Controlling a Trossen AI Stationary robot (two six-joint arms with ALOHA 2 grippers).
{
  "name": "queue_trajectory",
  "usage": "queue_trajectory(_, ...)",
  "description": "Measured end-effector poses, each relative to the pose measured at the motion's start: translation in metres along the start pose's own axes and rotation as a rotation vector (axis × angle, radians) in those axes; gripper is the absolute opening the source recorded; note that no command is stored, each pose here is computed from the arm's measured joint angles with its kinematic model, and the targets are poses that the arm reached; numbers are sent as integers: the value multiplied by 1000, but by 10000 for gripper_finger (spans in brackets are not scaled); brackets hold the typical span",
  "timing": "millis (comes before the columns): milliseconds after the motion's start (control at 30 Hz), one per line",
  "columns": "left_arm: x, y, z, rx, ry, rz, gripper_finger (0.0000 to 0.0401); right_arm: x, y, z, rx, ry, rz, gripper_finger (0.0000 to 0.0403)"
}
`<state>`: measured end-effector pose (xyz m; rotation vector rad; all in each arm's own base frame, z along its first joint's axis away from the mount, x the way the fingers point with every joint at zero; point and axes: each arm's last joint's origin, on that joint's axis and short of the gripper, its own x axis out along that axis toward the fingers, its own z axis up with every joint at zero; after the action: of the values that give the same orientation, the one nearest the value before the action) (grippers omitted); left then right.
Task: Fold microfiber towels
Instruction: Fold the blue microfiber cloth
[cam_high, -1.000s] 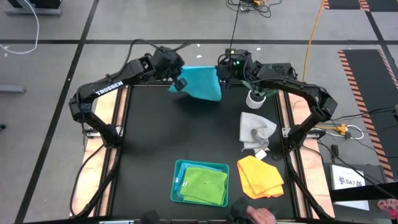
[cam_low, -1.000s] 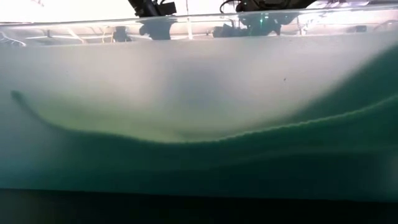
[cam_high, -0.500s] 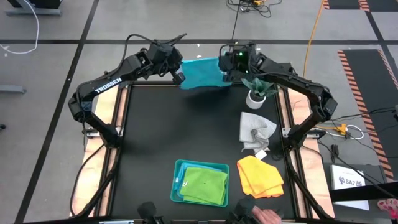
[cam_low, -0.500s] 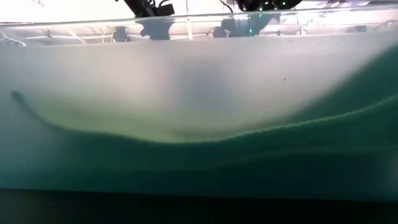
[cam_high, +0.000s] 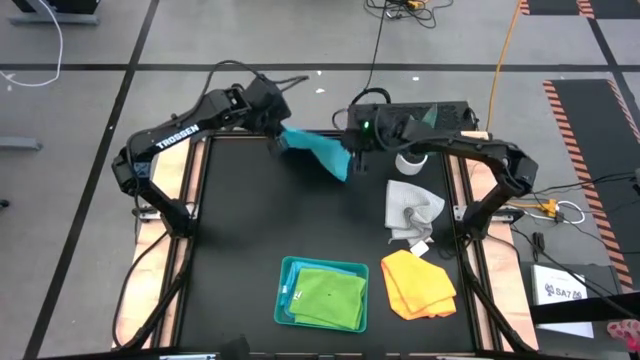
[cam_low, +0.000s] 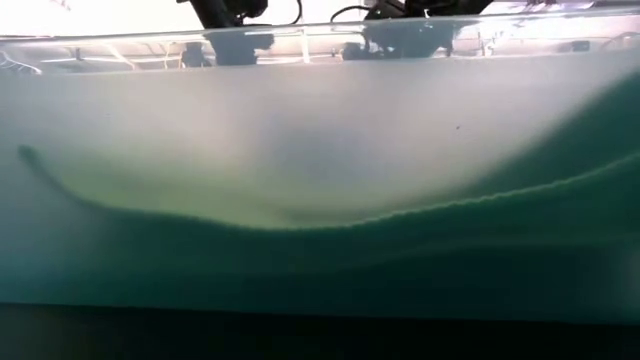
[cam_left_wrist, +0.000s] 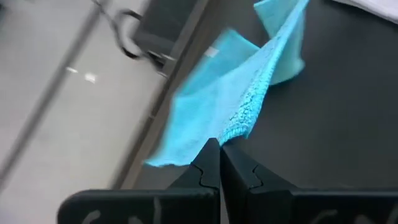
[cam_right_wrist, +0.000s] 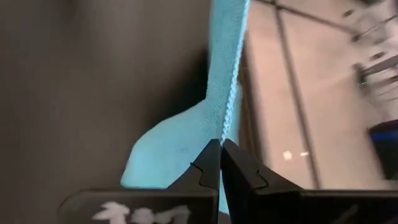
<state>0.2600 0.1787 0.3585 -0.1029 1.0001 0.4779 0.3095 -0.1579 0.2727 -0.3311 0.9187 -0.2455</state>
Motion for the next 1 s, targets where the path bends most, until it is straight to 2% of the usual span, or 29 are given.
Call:
queue_trajectory(167, 17, -22, -17, -10, 122, -108, 3, 12, 42, -2, 75, -25, 151, 0)
queue_trajectory(367, 64, -58, -60, -26, 302, -200, 4, 21, 78, -7, 169, -39, 256, 0)
queue_trajectory(500, 83, -83, -86, -53, 383, -275, 4, 25, 99, -9, 253, -77, 358, 0)
queue_trajectory(700, 96, -109, -101, -63, 371, -336, 5, 27, 126, -11, 383, -135, 537, 0)
queue_trajectory(867, 99, -120, -102, -66, 340, -325, 6, 29, 143, -19, 490, -84, 574, 9)
queue_trajectory(1000, 98, -124, -103, -51, 344, -318, 7, 29, 155, -25, 533, -51, 589, 36)
